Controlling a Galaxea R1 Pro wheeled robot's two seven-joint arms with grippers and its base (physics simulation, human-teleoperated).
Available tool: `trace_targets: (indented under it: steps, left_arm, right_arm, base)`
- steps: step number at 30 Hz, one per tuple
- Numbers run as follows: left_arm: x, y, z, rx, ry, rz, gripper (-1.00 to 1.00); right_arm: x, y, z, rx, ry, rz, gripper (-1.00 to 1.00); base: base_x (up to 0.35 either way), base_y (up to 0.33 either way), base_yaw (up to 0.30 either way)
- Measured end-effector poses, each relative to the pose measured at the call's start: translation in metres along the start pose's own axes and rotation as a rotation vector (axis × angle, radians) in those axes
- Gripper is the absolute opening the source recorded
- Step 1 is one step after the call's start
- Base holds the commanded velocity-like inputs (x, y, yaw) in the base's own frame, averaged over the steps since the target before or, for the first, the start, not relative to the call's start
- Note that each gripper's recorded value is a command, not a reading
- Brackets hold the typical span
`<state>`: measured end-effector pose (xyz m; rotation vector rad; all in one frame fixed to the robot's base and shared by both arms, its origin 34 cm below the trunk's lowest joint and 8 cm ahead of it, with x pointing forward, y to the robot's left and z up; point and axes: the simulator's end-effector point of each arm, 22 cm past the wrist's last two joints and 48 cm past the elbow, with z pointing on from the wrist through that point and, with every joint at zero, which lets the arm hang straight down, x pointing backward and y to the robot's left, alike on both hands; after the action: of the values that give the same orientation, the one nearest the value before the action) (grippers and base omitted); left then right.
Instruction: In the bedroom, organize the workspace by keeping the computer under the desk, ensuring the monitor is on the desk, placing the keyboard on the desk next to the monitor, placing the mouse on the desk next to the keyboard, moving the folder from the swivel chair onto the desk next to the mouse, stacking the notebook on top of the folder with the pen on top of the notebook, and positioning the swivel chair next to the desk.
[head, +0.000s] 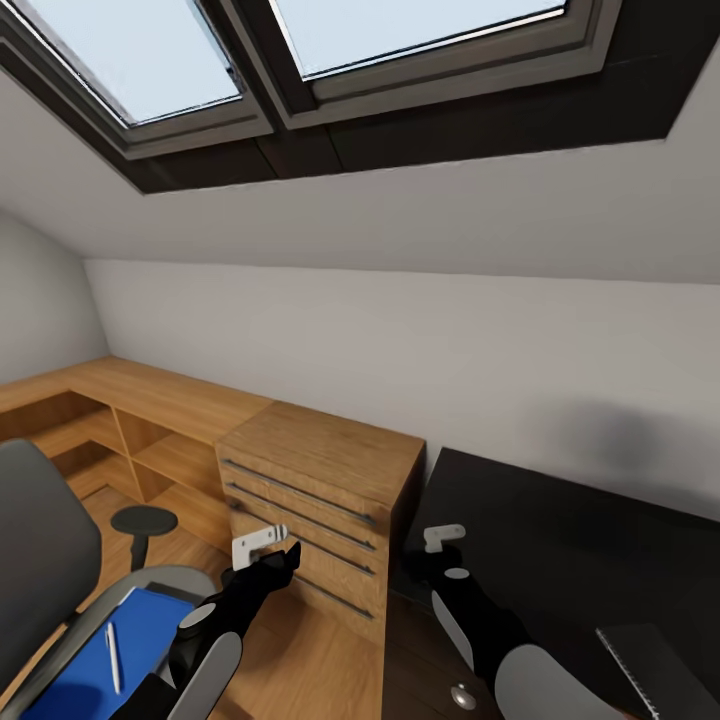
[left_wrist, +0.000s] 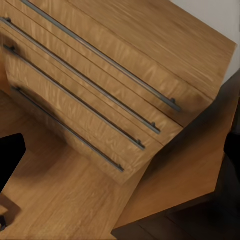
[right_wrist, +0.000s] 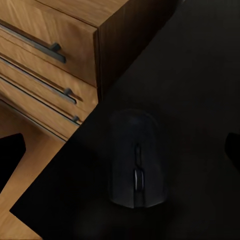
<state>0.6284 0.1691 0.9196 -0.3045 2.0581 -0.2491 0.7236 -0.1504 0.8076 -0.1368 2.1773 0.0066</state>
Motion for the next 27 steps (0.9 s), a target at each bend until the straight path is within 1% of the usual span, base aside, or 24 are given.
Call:
trace_targets:
  steps: [5, 8, 16, 27]
  left_arm:
    - [0.006, 0.002, 0.004, 0.0, 0.0, 0.0, 1.0]
    - [0.009, 0.003, 0.006, 0.0, 0.0, 0.0, 1.0]
    - [0.018, 0.006, 0.012, 0.001, 0.0, 0.0, 1.0]
    - [0.022, 0.008, 0.013, -0.002, 0.01, 0.0, 1.0]
  right_arm:
    - [0.017, 0.0, 0.005, 0.002, 0.025, -0.003, 1.0]
    - [0.022, -0.001, 0.008, 0.002, 0.028, -0.003, 1.0]
    - [0.028, -0.001, 0.016, 0.003, 0.011, -0.001, 1.0]
    - [0.028, -0.002, 0.016, 0.005, 0.008, 0.0, 1.0]
  base:
    - [0.0, 0.0, 0.0]
    - [0.0, 0.0, 0.0]
    - [0.0, 0.0, 0.0]
    - [0.02, 0.0, 0.0]
